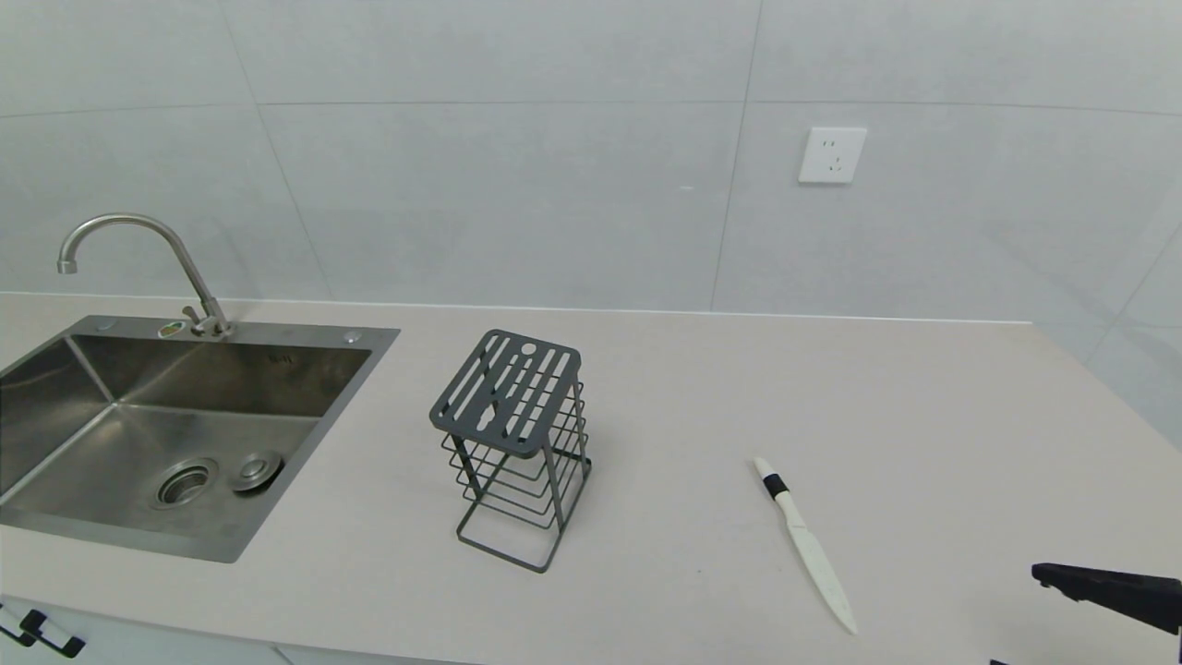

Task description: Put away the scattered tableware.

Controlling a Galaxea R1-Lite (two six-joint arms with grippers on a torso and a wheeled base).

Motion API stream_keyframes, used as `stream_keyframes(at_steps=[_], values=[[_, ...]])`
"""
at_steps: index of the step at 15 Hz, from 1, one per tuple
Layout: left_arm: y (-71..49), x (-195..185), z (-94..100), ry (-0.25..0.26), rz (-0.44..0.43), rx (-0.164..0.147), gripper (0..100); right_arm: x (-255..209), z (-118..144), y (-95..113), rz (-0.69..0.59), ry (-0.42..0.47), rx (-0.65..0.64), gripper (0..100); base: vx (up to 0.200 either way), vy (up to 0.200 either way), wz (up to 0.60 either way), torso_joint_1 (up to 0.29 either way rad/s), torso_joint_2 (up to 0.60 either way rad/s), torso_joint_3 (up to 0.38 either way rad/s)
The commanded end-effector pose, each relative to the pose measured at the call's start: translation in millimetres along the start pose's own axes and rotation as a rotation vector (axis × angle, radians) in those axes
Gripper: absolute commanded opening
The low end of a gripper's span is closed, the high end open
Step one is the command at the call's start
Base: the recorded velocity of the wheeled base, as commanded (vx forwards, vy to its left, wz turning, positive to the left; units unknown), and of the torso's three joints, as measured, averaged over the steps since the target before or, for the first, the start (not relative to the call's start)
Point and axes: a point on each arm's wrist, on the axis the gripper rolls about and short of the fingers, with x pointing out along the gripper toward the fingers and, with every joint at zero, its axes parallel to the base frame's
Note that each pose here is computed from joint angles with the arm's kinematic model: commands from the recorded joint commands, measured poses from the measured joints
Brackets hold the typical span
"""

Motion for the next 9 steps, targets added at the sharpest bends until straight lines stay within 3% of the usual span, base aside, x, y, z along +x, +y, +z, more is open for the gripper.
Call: stream_keyframes(at_steps=[1,9], values=[[0.0,0.0,0.0,-0.001,0.000,-0.001,100,18.4,0.4,-9.1,0.011,0.107,0.016,100,0.000,0.000,0.00,0.000,0.00,0.000],[0.0,0.0,0.0,-0.001,0.000,-0.001,100,51.8,13.7,-13.7,-0.027,0.242,-0.061,100,0.000,0.000,0.00,0.000,0.00,0.000]])
